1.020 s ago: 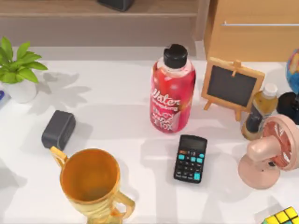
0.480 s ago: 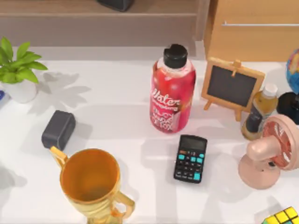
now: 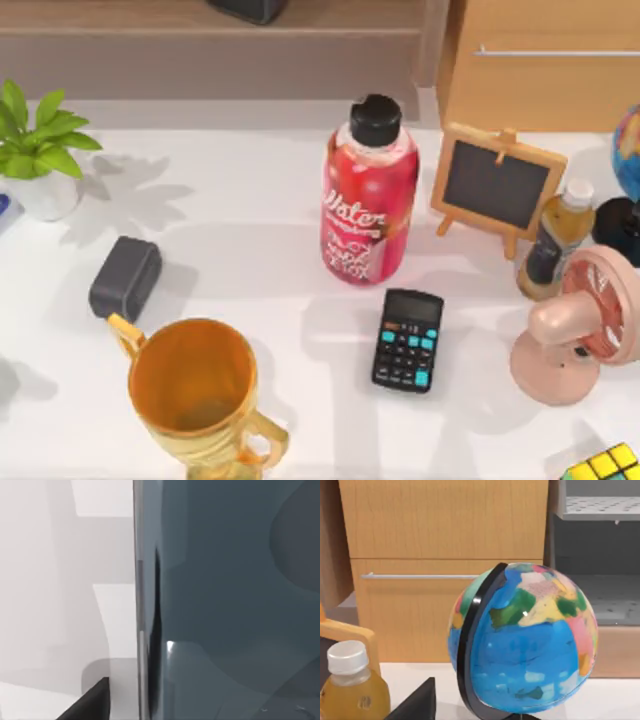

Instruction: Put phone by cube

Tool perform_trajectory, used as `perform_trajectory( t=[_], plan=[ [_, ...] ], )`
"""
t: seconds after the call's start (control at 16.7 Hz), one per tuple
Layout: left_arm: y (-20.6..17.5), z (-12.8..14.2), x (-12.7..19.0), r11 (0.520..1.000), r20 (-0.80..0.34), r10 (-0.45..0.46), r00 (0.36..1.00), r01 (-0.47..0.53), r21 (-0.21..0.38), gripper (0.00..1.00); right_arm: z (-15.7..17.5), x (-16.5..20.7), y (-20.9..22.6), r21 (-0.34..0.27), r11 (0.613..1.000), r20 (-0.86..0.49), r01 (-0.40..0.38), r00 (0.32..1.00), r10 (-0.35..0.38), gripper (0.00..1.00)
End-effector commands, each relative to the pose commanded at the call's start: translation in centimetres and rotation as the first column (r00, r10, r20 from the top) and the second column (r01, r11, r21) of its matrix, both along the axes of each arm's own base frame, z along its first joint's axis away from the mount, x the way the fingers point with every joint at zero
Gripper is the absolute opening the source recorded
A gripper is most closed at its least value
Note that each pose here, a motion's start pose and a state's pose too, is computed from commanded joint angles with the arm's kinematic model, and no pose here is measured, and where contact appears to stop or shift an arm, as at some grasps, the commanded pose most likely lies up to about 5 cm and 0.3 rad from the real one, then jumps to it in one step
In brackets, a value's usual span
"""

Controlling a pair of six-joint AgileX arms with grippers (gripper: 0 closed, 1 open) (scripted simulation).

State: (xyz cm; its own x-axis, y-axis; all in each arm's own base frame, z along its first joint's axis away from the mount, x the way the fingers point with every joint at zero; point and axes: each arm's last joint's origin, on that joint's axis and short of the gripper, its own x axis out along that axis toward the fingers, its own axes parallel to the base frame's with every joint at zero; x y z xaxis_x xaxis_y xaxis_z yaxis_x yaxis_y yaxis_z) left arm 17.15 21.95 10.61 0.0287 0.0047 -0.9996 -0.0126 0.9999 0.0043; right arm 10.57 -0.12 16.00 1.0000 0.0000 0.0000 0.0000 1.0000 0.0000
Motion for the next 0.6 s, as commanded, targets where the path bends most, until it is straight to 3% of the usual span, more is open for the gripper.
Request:
perform_trajectory(
  t=[0.06, 0.6],
  plan=[
    [0.0, 0.0, 0.0, 1.0, 0.0, 0.0, 1.0, 0.0, 0.0, 1.0, 0.0, 0.0, 0.0, 0.0, 1.0, 0.0, 0.0, 1.0, 0.0, 1.0],
    [0.0, 0.0, 0.0, 1.0, 0.0, 0.0, 1.0, 0.0, 0.0, 0.32, 0.0, 0.0, 0.0, 0.0, 1.0, 0.0, 0.0, 1.0, 0.0, 1.0]
  ],
)
